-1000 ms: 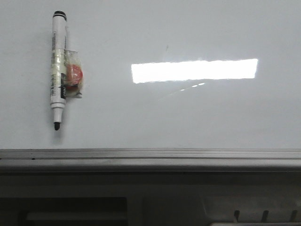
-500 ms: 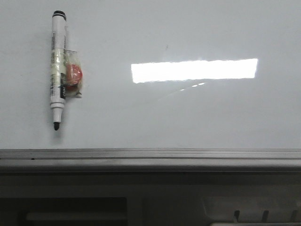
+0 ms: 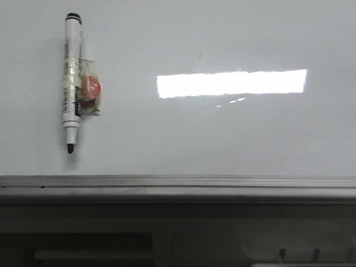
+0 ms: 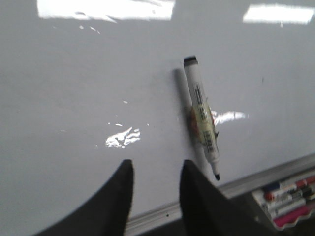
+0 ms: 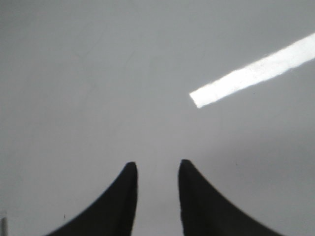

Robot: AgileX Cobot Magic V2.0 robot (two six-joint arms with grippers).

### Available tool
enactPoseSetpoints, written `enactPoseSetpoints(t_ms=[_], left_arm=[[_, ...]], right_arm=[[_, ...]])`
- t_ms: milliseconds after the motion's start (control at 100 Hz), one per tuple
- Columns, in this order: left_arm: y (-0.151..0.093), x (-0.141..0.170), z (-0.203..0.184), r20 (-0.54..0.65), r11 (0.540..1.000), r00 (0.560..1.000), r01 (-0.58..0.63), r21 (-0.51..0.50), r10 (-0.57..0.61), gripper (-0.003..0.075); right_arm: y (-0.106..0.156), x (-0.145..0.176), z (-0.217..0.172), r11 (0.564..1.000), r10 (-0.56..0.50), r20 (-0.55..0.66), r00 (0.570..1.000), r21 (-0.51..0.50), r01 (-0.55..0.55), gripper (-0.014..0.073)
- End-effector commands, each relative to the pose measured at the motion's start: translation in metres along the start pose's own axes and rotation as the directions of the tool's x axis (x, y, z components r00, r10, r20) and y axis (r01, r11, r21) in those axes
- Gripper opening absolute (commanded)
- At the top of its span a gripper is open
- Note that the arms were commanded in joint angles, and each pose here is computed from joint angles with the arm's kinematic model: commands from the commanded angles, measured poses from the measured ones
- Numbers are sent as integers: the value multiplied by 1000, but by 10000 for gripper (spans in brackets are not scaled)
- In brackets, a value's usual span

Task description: Write number 3 on whiteboard

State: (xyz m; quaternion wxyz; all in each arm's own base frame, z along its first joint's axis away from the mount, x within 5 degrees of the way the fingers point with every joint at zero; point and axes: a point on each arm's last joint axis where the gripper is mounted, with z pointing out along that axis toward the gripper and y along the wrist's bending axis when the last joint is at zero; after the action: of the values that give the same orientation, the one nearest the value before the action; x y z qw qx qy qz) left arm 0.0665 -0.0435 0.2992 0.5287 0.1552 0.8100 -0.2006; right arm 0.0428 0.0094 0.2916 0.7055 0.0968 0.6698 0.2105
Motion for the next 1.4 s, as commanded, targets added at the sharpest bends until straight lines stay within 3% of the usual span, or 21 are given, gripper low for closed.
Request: enactPoseSetpoints(t_ms=[0,90,180,260,640,1000,1050,1120,1220,1310,1390], left_arm=[[1,-26,13,-50,999,999,15,29,-13,497],[-1,-35,32,-124,986,988,110,122,-95,524],[-7,-38,50,-167,949,974,190,250,-151,453],[-9,-40,62,-188,924,965,234,303,-183,384],[-15,-21,114,-362,911,915,294,289,-180,368],[-3,-16,146,-303,951,926,277,137,-227,363],[-2,-14,149,-315,951,921,281,131,-229,337],[-3,-11,152,-340,948,912,288,133,-229,237],[-6,-8,152,-378,941,900,295,163,-216,-23],[-13,-13,148,-390,937,910,251,244,-142,-20],[-24,-23,140,-380,907,925,153,393,9,-21]], right_arm=[[10,-23,5,998,-61,18,998,1,61,365],[12,-26,11,997,-75,-34,997,11,75,402],[12,-27,15,997,-73,-52,996,17,74,400],[12,-27,16,997,-73,-53,996,18,74,400],[12,-27,16,997,-73,-53,996,18,74,400],[12,-27,16,997,-73,-53,996,18,74,400],[12,-27,16,997,-73,-51,996,18,74,400],[12,-27,16,998,-58,-49,997,14,59,400],[16,-31,14,1000,-19,-43,999,-1,19,400],[22,-40,11,1000,-23,-51,998,-18,22,400],[31,-46,9,995,-89,-107,990,-62,83,400]])
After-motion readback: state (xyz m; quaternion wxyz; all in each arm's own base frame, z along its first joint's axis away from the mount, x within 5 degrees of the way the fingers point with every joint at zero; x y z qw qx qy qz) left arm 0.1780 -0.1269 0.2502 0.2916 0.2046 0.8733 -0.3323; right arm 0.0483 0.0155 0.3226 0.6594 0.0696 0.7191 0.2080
